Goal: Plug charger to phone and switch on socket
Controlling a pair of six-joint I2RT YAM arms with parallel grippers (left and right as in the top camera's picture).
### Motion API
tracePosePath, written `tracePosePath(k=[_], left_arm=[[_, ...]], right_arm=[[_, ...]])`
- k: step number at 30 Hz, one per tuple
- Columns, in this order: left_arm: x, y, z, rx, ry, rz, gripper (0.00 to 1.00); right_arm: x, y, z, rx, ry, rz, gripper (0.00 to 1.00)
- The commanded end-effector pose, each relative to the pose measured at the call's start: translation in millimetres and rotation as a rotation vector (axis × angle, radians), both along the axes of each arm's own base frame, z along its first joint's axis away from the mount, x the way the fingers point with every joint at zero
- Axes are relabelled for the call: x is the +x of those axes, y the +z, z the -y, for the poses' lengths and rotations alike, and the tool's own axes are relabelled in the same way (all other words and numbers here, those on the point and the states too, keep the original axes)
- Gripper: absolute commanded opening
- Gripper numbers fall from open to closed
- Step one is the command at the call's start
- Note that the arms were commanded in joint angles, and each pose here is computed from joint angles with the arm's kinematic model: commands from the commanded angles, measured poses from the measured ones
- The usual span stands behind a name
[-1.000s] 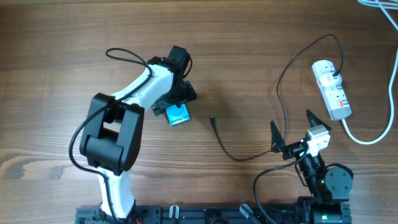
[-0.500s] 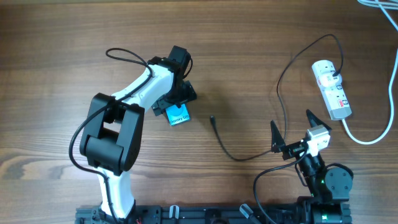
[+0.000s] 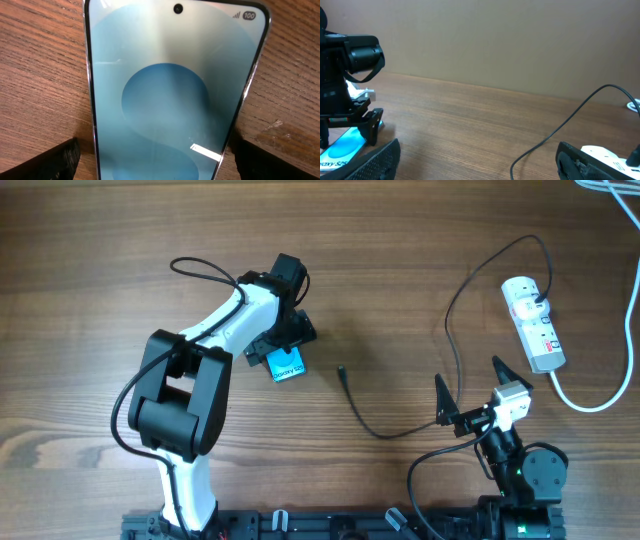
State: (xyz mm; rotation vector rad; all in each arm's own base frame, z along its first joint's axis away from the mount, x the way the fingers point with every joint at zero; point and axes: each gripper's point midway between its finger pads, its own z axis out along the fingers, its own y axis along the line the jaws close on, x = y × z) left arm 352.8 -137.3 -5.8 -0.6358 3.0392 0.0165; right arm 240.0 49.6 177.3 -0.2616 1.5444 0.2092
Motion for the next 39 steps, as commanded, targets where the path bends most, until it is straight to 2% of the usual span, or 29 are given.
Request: tracePosePath(k=[1, 39], left_arm=[[-26.7, -39.5, -21.6, 0.122, 0.006, -0.102, 1.00], [-26.7, -39.7, -19.2, 0.106, 0.012, -0.104, 1.00]], right_arm=[[-0.4, 2.3, 1.1, -0.017, -0.005, 0.017, 1.00], [-0.3, 2.3, 1.1, -0.017, -0.006, 0.017, 1.00]])
